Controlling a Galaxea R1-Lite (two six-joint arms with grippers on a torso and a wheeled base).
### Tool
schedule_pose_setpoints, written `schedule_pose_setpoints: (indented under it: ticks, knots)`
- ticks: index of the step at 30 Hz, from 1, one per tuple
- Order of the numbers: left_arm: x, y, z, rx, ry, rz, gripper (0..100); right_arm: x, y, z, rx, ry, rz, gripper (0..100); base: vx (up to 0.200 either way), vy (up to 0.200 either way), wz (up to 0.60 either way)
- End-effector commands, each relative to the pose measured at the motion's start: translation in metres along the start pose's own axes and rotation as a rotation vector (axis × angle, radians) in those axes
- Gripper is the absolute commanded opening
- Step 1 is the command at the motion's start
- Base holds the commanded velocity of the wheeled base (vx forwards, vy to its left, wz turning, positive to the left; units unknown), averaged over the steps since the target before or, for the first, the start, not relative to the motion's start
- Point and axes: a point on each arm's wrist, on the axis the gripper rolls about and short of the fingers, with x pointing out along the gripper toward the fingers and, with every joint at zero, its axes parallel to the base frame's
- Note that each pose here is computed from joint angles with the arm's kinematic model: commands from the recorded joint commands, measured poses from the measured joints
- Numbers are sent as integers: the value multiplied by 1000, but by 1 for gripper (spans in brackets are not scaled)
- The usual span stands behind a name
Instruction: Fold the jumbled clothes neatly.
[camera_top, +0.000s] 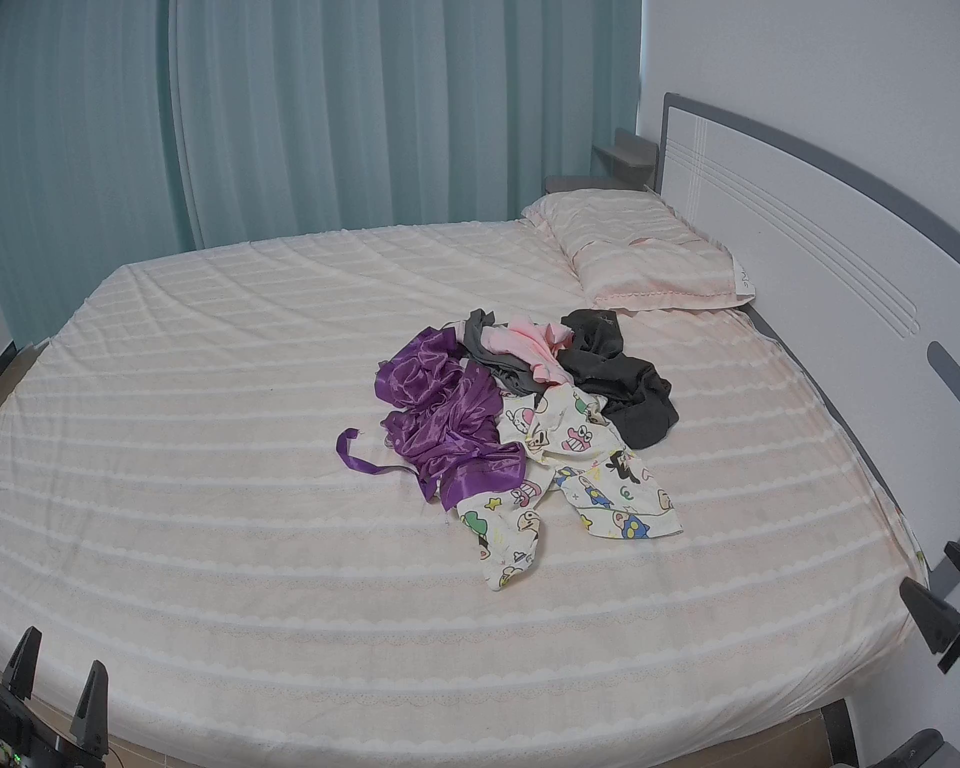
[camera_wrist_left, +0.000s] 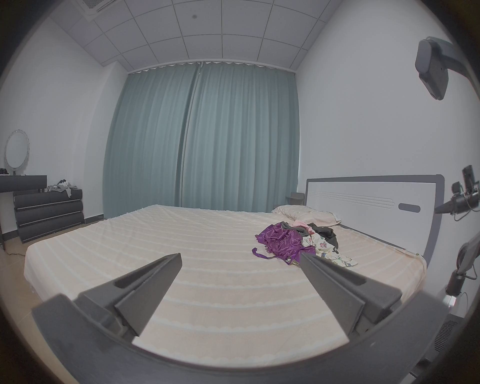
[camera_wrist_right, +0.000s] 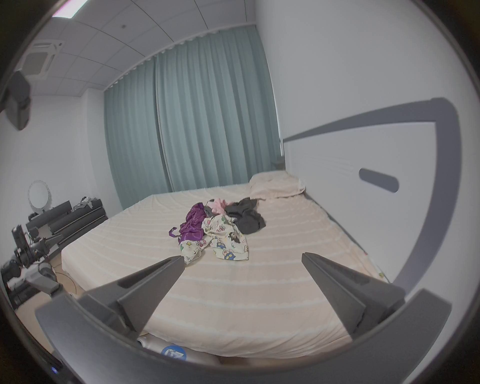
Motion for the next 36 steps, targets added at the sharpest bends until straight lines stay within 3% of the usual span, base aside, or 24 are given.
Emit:
schedule_pose_setpoints:
  ticks: [1,11,27,36]
  knots:
    - [0,0,-5,0,1,1,100,83,-9,13,91,273,45,100,0,0,0]
    - [0,0,-5,0,1,1,100,178,-7,4,287,407,60,100,0,0,0]
    - [0,0,-5,0,1,1,100,292,9,-3,327,415,45,100,0,0,0]
    - [0,0,-5,0,1,1,100,346,17,-37,360,490,21,100,0,0,0]
